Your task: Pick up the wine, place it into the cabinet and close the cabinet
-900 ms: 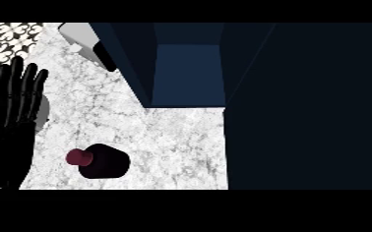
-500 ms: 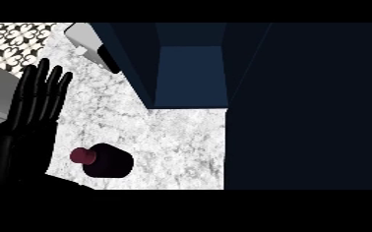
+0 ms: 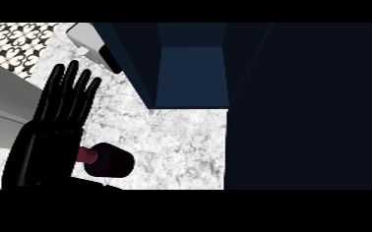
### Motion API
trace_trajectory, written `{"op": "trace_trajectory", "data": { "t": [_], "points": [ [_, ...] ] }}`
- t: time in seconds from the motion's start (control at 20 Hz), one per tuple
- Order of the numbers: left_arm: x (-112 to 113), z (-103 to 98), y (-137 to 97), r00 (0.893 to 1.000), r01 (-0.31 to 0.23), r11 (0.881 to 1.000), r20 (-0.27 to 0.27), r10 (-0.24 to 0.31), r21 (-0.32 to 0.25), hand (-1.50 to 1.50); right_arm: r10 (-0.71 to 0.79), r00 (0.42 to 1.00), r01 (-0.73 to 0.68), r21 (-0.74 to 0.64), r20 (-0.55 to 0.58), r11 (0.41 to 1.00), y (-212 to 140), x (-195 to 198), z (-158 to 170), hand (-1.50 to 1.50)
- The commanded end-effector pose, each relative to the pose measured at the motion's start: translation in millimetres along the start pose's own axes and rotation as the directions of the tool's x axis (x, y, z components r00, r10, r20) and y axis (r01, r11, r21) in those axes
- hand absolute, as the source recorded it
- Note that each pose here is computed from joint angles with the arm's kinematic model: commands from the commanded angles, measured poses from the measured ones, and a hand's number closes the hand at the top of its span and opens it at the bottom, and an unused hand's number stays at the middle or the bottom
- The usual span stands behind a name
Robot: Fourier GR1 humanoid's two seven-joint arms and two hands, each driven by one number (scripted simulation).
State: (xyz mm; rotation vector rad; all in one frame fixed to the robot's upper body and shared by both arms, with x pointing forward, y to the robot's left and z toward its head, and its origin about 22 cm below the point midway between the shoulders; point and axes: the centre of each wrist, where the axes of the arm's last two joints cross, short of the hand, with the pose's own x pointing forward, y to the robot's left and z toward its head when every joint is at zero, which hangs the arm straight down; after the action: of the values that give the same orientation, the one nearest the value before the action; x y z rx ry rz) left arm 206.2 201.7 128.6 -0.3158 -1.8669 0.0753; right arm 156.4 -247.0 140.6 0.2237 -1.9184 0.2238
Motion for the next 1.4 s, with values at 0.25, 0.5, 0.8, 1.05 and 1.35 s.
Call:
{"op": "trace_trajectory", "data": {
  "t": [0.25, 0.5, 0.8, 1.05, 1.35],
  "points": [
    [14.3, 3.3, -17.8, 1.000, -0.019, 1.000, 0.000, 0.019, 0.009, -1.50, -0.014, 1.000, 0.014, -0.002, 0.004, 1.000, -17.8, 12.9, 4.8, -1.50],
    [0.9, 24.6, -19.8, 1.000, -0.025, 1.000, -0.015, 0.025, 0.004, -1.50, -0.007, 1.000, 0.007, 0.013, 0.000, 1.000, 0.4, 19.6, 16.9, -1.50],
    [-4.6, 24.1, -16.5, 1.000, -0.012, 1.000, 0.000, 0.012, 0.008, -1.50, -0.026, 1.000, 0.027, 0.018, -0.008, 0.999, -0.4, 22.6, -11.6, -1.50],
    [24.1, 38.0, -22.4, 0.998, 0.013, 0.999, -0.057, -0.010, 0.041, -1.50, -0.014, 1.000, 0.014, 0.009, -0.002, 1.000, -5.3, 16.4, -14.3, -1.50],
    [7.4, 30.4, 2.1, 0.997, 0.051, 0.996, -0.062, -0.046, 0.080, -1.50, -0.022, 1.000, 0.022, -0.001, 0.005, 1.000, -3.5, 21.6, -9.2, -1.50]
  ]
}}
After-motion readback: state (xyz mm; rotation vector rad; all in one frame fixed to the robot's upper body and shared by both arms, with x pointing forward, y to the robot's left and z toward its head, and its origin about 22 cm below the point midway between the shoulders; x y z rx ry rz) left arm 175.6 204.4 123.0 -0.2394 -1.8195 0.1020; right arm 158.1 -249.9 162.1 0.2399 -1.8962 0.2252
